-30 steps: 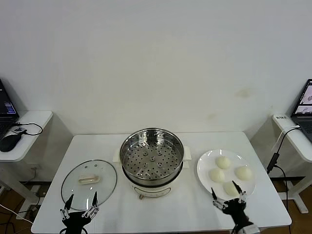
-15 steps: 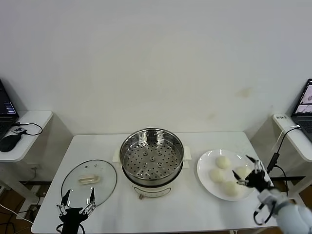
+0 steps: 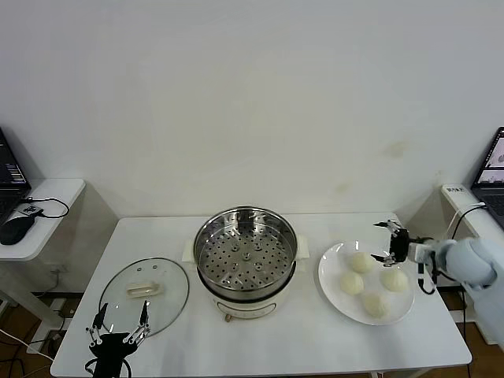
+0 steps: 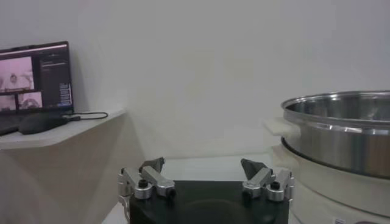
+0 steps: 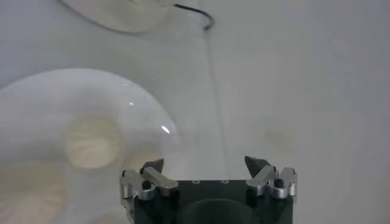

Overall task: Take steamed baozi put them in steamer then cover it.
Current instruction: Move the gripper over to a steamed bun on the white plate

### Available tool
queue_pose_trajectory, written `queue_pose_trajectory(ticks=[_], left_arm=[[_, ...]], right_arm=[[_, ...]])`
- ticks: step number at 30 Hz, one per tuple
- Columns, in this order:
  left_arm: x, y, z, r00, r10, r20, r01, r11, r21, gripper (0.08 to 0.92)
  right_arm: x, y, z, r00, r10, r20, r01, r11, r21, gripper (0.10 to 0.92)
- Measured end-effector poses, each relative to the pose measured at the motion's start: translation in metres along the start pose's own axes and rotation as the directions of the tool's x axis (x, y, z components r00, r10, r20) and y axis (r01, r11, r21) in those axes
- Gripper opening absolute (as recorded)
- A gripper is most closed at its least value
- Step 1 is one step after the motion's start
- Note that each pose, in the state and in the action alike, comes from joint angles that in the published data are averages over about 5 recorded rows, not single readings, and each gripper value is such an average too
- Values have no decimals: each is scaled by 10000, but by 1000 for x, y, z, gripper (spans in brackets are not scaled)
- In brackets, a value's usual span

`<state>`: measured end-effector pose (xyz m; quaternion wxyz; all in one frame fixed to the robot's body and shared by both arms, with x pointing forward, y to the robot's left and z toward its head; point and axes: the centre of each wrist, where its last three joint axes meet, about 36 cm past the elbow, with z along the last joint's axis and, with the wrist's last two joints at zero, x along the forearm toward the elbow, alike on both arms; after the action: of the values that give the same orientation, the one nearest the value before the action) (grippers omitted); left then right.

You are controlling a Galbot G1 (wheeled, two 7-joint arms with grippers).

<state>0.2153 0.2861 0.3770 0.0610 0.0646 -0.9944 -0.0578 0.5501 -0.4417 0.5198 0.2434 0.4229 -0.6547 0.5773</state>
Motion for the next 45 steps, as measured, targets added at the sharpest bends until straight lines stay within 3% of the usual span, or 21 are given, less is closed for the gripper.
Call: queue_pose_trajectory(ticks=[13,38,45], left_arm=[[-2,6,-6,9998,-54,215,59,9998,-195,823],[-6,16,-3,9994,-247,247,258,9987,-434,823],[-6,17,-5,9991,-286,300,299,9985,-452,823]], right_arm=[[-43,-15,12,9669,-2407,-843,2424,9701,104,823],[-127,-38,-11,9406,-2937,-1704,3040,9519,374,821],[-133,-42,-16,9394,-2956,-1735,3063,9512,374,753]])
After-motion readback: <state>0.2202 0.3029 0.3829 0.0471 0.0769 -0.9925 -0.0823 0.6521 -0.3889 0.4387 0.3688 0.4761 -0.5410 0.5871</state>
